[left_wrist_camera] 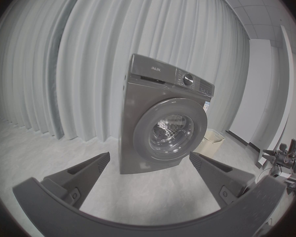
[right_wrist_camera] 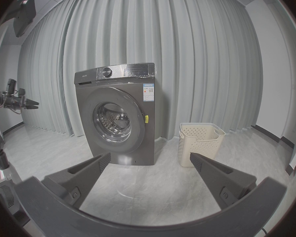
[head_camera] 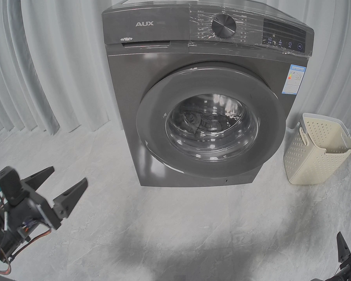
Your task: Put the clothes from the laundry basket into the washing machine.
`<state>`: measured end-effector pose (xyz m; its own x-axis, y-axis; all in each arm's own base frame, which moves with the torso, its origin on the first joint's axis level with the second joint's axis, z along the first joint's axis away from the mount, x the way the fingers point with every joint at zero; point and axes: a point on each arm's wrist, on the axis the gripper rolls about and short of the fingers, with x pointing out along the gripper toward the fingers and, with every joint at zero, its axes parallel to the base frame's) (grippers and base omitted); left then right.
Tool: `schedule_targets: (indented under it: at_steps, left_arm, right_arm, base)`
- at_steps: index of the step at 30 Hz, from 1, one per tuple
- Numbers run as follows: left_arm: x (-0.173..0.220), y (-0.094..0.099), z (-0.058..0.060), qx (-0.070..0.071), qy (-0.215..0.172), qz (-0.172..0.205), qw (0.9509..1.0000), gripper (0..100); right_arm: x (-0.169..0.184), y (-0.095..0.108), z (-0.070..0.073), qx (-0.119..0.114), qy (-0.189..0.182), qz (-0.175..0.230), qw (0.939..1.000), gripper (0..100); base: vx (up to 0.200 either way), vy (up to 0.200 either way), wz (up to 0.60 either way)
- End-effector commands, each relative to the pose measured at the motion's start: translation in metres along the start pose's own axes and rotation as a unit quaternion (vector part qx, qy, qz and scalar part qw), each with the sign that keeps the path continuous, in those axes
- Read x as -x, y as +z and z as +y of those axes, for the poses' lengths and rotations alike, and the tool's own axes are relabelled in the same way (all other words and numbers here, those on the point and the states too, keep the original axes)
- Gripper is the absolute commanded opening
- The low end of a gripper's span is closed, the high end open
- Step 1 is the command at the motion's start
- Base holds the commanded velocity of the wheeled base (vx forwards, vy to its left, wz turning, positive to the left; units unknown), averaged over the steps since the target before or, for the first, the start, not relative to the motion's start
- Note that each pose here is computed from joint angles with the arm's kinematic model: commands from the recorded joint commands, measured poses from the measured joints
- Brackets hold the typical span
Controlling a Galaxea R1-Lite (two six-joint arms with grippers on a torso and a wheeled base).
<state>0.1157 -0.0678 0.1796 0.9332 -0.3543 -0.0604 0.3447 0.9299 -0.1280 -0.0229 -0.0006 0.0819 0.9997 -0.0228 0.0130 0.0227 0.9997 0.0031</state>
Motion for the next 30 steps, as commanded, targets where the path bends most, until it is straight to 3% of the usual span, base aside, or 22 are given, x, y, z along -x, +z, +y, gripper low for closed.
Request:
schedule_targets:
  at_steps: [1,6,11,16,17,20,23,25,28,30]
  left_arm:
    - [0.092,-0.030,0.030,-0.012,0.071,-0.077,0.9944,100]
    - [0.118,-0.053,0.034,-0.028,0.112,-0.074,0.9906,100]
    - [0.132,-0.065,0.034,-0.030,0.126,-0.086,0.9878,100]
    - [0.139,-0.086,0.034,-0.039,0.138,-0.074,0.9869,100]
    - [0.141,-0.091,0.034,-0.039,0.141,-0.066,0.9870,100]
    - [0.142,-0.098,0.034,-0.042,0.149,-0.046,0.9869,100]
    - [0.142,-0.100,0.033,-0.048,0.176,-0.039,0.9825,100]
    - [0.143,-0.101,0.031,-0.056,0.188,-0.045,0.9796,100]
    - [0.146,-0.102,0.026,-0.080,0.157,-0.066,0.9821,100]
    - [0.146,-0.102,0.026,-0.073,0.141,-0.068,0.9851,100]
  right_arm:
    - [0.000,-0.005,0.000,0.000,-0.002,0.000,1.0000,100]
    - [0.000,-0.005,0.000,0.002,-0.002,0.000,1.0000,100]
    - [0.000,-0.005,0.000,0.002,-0.002,0.000,1.0000,100]
    - [0.000,-0.005,0.000,-0.003,-0.001,0.001,1.0000,100]
    - [0.000,-0.005,0.000,-0.003,0.001,0.001,1.0000,0]
    - [0.000,-0.004,0.000,-0.003,0.001,-0.004,1.0000,0]
    - [0.013,0.038,0.000,-0.006,0.018,-0.101,0.9947,0]
    - [0.022,0.061,0.001,-0.006,0.045,-0.125,0.9911,0]
    - [0.010,0.065,0.003,-0.018,0.112,-0.038,0.9929,0]
    - [-0.004,0.065,0.005,-0.045,0.161,0.028,0.9855,0]
  base:
    - [0.000,0.000,0.00]
    - [0.000,0.000,0.00]
    - [0.000,0.000,0.00]
    - [0.000,0.000,0.00]
    - [0.000,0.000,0.00]
    - [0.000,0.000,0.00]
    - [0.000,0.000,0.00]
    - [0.000,0.000,0.00]
    - [0.000,0.000,0.00]
    - [0.000,0.000,0.00]
